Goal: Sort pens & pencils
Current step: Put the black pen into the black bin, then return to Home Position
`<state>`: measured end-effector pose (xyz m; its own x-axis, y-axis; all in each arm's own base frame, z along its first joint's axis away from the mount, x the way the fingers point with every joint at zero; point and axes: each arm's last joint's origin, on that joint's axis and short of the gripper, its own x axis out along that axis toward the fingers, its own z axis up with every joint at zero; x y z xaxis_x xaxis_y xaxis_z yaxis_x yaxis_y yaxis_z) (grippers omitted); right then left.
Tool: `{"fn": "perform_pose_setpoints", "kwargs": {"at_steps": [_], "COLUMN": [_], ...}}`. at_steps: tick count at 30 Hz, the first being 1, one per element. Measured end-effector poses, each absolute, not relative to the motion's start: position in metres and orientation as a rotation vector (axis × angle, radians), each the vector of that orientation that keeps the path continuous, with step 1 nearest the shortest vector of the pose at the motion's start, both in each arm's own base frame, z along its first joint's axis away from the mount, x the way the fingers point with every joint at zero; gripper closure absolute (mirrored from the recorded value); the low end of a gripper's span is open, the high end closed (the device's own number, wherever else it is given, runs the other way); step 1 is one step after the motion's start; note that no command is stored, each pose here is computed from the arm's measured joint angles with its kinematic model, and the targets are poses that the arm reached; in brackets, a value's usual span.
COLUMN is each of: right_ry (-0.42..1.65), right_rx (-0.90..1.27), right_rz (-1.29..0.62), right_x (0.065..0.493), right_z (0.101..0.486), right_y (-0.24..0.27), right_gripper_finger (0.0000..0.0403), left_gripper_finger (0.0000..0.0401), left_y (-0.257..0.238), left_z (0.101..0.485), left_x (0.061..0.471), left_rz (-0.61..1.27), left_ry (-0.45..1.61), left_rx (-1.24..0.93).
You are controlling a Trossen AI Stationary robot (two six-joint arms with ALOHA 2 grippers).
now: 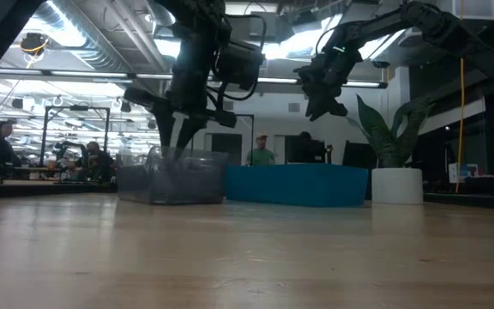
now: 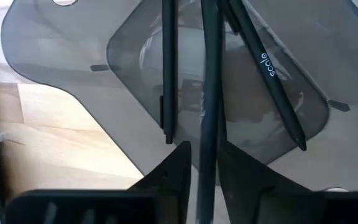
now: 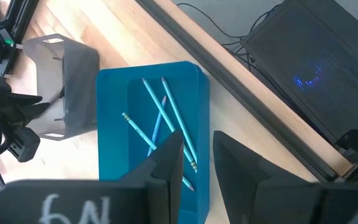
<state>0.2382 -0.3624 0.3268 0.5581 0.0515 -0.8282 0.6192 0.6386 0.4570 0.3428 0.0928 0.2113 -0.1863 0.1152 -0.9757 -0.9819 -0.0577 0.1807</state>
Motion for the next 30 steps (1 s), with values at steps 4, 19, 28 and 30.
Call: {"fn": "perform_pose_setpoints", "kwargs": {"at_steps": [4,19,28,30], "right_ry": [0.936,0.757,0.529,0.466], "right_rx": [0.831,0.922,0.935,0.867], "right_rz": [-0.384,-0.093,0.338,0.413], "right_x": [0.238,0.254,0.290,0.292], "right_z": [0.327,0.333,0.374,0.400], "right_y": [-0.362,-0.352,-0.305,-0.287], "right_gripper_finger": [0.0313,0.0313,0.0313,0.0313], "left_gripper_finger": [0.0313,0.0305,0.0305,0.0305], "left_y": [0.093,0.087,0.059,0.053], "left_z": [0.211,0.297,0.409,0.420], "left_x": [0.343,0.348,0.309,0.299], "left_rz": [1.435,1.357,1.178,1.138], "left_ry": [1.226,1.043,0.789,0.779], "left_rx": [-1.051,-0.810,-0.525,-0.463]}}
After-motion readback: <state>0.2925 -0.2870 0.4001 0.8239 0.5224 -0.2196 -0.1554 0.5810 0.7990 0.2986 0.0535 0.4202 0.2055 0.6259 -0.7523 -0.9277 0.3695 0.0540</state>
